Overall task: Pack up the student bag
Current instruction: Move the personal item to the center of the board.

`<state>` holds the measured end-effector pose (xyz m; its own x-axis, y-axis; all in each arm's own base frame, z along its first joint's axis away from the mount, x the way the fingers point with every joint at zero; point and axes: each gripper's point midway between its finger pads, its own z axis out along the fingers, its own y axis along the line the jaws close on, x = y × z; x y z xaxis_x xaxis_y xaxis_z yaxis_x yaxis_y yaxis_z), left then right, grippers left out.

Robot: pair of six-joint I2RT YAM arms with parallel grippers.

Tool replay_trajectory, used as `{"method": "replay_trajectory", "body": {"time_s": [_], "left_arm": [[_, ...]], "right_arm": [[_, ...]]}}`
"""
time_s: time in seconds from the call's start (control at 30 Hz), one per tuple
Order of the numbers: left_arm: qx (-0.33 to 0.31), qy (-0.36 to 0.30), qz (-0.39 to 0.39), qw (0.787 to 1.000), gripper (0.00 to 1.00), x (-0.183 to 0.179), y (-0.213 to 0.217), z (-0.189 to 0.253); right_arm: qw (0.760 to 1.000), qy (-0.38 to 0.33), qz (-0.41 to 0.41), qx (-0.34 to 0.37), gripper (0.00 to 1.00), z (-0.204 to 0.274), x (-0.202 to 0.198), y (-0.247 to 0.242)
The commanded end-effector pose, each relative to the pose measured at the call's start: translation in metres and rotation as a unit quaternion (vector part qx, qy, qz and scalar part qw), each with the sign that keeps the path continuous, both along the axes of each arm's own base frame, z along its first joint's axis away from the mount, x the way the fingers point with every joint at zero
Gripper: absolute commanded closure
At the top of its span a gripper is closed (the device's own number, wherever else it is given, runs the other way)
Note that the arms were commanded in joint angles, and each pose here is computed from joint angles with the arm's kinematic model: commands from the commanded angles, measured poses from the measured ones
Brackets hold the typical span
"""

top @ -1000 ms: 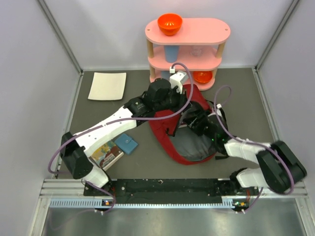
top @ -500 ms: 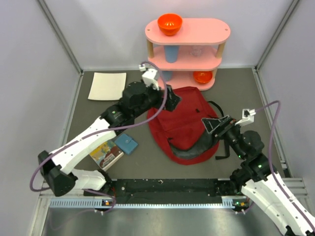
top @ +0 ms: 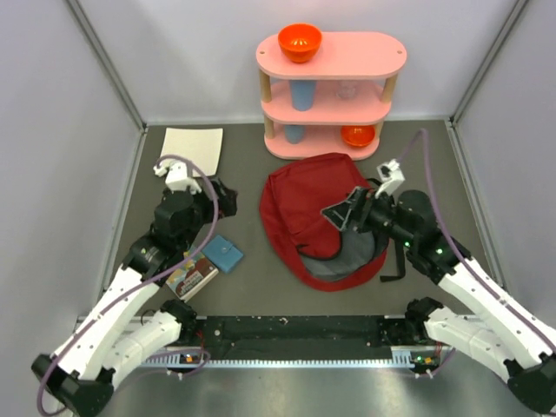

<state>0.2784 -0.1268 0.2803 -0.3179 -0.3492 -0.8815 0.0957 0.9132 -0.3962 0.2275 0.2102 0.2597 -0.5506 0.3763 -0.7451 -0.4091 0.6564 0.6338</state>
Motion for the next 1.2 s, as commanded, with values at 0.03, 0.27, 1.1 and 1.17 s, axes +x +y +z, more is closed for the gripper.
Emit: {"method": "replay_trajectory", "body": {"time_s": [0.03, 0.27, 1.1, 1.17], "left_arm": [[-0.021, 0.087, 0.086, 0.992, 0.01, -0.012, 0.050, -0.059], [-0.029, 0.092, 0.178, 0.979, 0.01, -0.027, 0.105, -0.067], [-0.138, 0.236, 0.373, 0.887, 0.01, -0.066, 0.190, -0.172], [-0.147, 0.236, 0.370, 0.886, 0.01, -0.065, 0.189, -0.174]], "right_arm": [[0.990, -0.027, 0.138, -0.017, 0.13, 0.026, -0.020, 0.063], [0.976, -0.057, 0.197, -0.070, 0.10, 0.027, -0.030, 0.124], [0.873, 0.175, 0.451, -0.065, 0.18, -0.111, -0.090, 0.325], [0.871, 0.181, 0.452, -0.067, 0.18, -0.115, -0.087, 0.331]]}}
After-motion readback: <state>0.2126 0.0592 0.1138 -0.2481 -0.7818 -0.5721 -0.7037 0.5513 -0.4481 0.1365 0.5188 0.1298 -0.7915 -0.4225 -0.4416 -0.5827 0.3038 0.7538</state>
